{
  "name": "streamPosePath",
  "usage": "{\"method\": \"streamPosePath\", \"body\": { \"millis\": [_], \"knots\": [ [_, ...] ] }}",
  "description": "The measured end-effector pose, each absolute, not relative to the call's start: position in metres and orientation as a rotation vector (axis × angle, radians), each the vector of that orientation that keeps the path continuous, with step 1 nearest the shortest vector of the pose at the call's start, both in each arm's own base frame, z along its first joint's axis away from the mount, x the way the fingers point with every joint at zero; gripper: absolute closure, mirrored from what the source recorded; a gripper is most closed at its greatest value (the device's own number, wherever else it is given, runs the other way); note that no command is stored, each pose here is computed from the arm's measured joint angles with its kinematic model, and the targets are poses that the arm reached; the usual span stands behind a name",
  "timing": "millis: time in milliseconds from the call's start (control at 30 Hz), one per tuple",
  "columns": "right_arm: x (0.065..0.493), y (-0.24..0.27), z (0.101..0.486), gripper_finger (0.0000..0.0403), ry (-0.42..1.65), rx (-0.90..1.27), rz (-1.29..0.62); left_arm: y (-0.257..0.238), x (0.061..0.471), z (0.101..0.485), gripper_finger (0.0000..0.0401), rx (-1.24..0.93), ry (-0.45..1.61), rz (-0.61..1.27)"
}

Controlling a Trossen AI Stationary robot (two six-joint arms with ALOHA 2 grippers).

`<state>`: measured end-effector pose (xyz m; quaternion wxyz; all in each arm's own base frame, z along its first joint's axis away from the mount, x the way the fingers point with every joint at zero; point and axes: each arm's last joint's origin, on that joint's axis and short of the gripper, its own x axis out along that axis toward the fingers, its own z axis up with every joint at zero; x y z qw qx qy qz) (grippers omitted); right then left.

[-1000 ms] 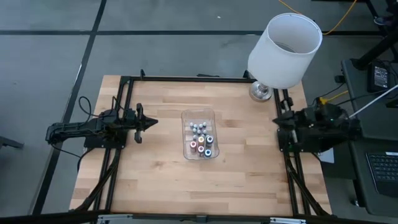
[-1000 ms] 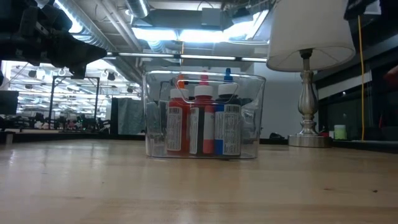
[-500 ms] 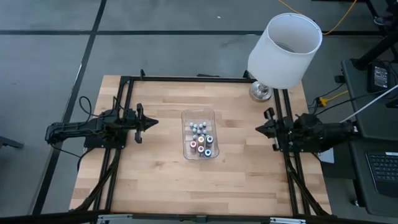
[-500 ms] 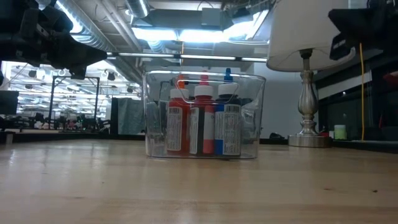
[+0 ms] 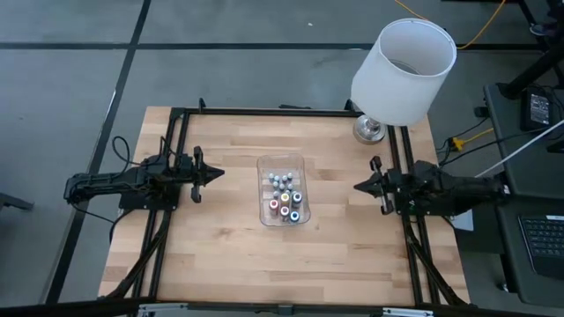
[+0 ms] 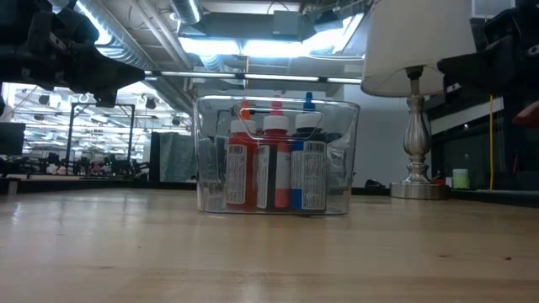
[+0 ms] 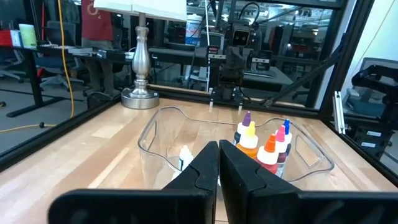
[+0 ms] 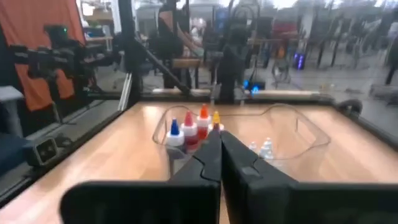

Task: Pick & Place food coloring
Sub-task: Return to Home Position

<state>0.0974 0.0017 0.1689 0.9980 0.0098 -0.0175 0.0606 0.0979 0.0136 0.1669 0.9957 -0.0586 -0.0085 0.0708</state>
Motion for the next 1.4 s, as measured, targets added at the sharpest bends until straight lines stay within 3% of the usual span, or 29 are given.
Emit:
{"method": "streamPosePath", "body": {
  "millis": [367,633,933,1400],
  "knots": [
    [0.0986,0.0006,0.1681,0.04,-0.028,-0.062,0.139,0.0135,0.0979,0.167,0.039,-0.117,-0.017,0.142],
    [0.1018,0.0,0.1638,0.0398,0.025,-0.06,0.125,0.0135,0.0979,0.1669,0.0391,-0.117,-0.017,0.142],
    [0.1034,-0.0008,0.1612,0.037,0.058,-0.027,0.1,0.0135,0.0979,0.1669,0.0391,-0.117,-0.017,0.142],
    [0.1034,-0.0008,0.1613,0.0373,0.058,-0.025,0.1,0.0136,0.0979,0.1669,0.039,-0.117,-0.017,0.142]
  ]
}}
